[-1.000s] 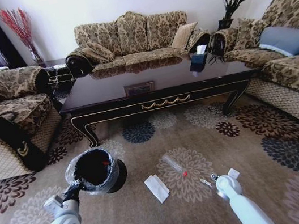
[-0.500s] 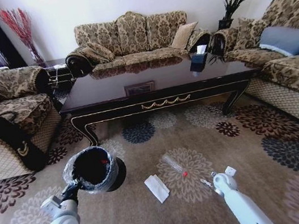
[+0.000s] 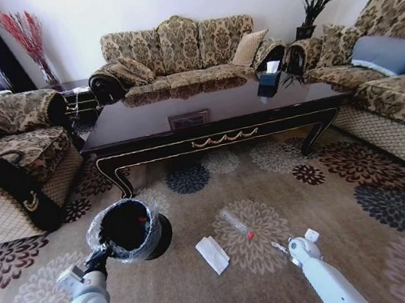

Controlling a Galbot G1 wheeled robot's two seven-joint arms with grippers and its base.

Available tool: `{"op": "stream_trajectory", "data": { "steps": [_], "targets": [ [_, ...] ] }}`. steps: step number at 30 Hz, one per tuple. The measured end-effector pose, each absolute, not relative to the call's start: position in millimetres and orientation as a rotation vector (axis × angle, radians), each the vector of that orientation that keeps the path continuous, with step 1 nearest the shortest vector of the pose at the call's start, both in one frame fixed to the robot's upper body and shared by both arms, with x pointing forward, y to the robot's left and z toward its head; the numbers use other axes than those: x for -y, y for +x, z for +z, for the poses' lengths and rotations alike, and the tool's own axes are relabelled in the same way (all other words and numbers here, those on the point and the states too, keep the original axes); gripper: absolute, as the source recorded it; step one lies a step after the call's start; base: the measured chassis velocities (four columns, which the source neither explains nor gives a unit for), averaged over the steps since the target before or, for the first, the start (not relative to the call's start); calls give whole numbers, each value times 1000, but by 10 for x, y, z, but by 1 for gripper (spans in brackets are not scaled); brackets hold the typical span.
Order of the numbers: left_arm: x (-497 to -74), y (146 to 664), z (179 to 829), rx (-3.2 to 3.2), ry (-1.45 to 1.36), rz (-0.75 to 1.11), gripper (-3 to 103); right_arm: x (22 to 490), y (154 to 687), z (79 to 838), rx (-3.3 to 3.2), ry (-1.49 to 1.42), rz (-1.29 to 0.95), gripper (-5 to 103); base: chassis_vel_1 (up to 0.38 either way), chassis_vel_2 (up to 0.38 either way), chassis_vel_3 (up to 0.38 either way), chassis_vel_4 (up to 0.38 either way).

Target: Move to the front of the table and pick up the trash from the floor, then place it into the trash bin.

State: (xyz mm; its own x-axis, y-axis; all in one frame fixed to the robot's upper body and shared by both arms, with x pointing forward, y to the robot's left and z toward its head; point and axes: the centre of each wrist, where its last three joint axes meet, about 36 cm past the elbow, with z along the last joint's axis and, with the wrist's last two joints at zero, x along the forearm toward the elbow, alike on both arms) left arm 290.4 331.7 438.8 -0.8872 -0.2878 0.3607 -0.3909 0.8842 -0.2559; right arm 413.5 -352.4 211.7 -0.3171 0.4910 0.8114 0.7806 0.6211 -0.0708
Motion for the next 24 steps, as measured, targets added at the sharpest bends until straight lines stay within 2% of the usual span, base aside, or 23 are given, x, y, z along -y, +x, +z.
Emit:
{"op": "stream_trajectory", "data": {
  "steps": [3,4,6,9,11,12,13,15,19,24],
  "targets": [
    [-3317,2901,4396,2741,506,465,3,3518,4131,2110,1989,-992,-428,101,0,0,0,0],
    [-3316,2899,4399,2741,506,465,3,3516,4130,2109,1991,-990,-428,97,0,0,0,0],
    [-3315,2898,4400,2741,505,465,3,3515,4129,2108,1992,-989,-427,97,0,0,0,0],
    [-3311,2893,4397,2740,506,464,3,3512,4126,2107,1996,-988,-419,81,0,0,0,0],
    [-3310,2892,4396,2740,507,464,3,3513,4125,2105,1997,-988,-418,81,0,0,0,0],
    [-3307,2888,4392,2739,507,464,3,3517,4120,2095,1997,-988,-413,70,0,0,0,0],
    [-3304,2884,4388,2737,507,464,3,3521,4118,2088,1998,-988,-409,70,0,0,0,0],
    [-3302,2880,4384,2736,506,463,3,3531,4115,2077,1998,-990,-403,61,0,0,0,0],
    [-3300,2876,4380,2734,504,461,3,3556,4103,2045,1995,-995,-390,57,0,0,0,0],
    [-3295,2872,4376,2733,501,457,3,3572,4083,2032,1996,-997,-382,62,0,0,0,0]
  ]
}}
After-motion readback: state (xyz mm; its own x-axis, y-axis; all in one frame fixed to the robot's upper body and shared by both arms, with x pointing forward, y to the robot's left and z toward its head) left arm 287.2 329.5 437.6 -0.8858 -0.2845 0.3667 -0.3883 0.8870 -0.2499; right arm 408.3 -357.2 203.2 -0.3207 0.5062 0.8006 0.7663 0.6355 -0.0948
